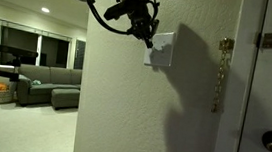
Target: Turn the left switch off
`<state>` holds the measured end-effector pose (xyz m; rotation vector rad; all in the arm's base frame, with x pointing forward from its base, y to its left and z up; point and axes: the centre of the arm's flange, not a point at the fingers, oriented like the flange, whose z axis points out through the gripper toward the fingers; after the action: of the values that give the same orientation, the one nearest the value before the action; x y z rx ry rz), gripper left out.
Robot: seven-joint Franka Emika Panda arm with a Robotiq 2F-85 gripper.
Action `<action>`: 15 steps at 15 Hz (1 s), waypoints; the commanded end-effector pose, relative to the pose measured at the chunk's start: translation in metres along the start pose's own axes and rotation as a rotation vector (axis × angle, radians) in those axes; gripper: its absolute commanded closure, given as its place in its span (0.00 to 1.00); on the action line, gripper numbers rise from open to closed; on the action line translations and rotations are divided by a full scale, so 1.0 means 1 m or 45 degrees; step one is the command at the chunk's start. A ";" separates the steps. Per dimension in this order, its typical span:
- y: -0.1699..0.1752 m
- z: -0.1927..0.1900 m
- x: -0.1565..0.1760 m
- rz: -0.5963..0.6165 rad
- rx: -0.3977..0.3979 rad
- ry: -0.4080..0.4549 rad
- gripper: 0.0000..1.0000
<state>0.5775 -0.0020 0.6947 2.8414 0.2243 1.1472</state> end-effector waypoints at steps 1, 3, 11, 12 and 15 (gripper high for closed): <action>0.001 0.012 -0.027 -0.030 0.015 -0.084 0.94; -0.003 0.025 -0.039 -0.038 0.027 -0.132 0.94; -0.010 0.031 -0.080 -0.099 0.054 -0.254 0.67; -0.011 0.030 -0.086 -0.112 0.057 -0.278 0.62; -0.010 0.031 -0.104 -0.146 0.072 -0.343 0.42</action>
<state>0.5575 -0.0026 0.6104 2.9427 0.3476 0.8060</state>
